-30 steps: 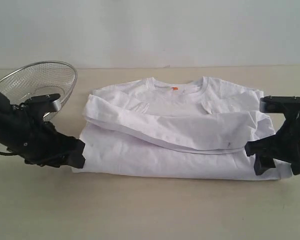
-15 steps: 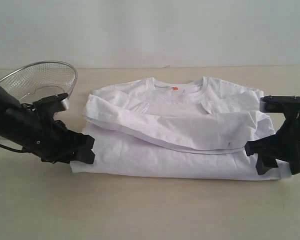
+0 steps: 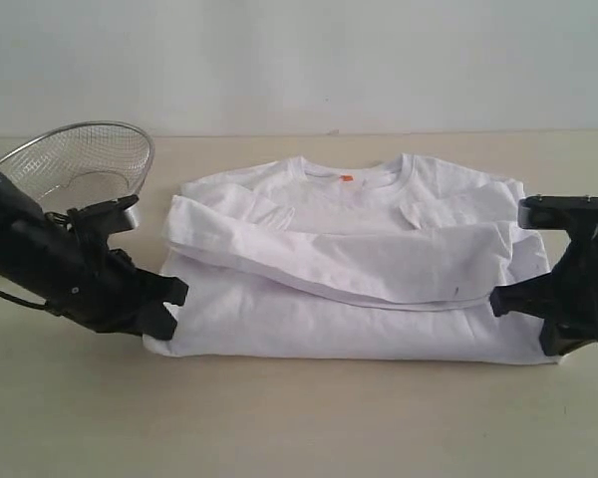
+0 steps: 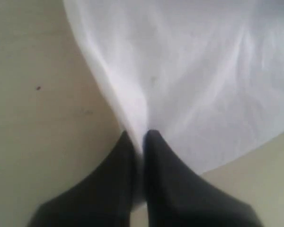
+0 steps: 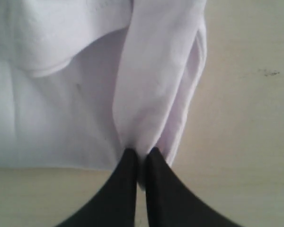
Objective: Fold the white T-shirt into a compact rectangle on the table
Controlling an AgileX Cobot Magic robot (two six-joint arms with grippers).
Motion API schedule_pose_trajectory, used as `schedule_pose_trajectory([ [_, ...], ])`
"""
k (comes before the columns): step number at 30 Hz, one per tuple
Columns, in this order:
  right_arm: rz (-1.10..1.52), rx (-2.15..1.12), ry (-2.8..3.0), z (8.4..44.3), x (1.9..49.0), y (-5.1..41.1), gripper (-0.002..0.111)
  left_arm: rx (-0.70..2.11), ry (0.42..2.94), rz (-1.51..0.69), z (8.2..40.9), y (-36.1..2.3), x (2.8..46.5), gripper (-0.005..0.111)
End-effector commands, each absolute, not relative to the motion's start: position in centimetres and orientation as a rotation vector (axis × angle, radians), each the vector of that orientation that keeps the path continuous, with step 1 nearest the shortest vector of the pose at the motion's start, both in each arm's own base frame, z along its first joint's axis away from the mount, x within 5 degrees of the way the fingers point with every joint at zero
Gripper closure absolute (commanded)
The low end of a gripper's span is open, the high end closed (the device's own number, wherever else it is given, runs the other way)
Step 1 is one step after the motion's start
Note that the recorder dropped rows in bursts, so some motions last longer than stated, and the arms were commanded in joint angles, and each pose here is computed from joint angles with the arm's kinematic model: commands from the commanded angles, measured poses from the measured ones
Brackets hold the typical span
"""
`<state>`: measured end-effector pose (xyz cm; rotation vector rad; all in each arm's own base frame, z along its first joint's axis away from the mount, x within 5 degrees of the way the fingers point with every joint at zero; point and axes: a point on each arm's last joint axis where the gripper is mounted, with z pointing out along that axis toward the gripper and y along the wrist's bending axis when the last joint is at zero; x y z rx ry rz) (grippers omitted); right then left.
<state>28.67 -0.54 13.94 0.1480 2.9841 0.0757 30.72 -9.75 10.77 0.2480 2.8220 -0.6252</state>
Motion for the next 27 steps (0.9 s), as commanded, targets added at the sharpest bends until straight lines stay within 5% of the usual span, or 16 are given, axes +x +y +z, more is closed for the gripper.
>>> schedule_pose_trajectory([
  [1, 0.056, 0.128, 3.025, 14.4, 28.1, -0.8, 0.108, 0.26, 2.842, -0.586, 11.9, -9.4, 30.3, 0.102],
  [10, 0.04, 0.155, 3.087, 15.7, 26.5, -0.8, 0.108, 0.259, 2.836, -0.57, 14.7, -9.0, 28.5, 0.102],
  [27, 0.047, 0.168, 3.119, 17.0, 19.2, -0.5, 0.108, 0.237, 2.919, -0.543, 13.7, -7.4, 21.2, 0.102],
])
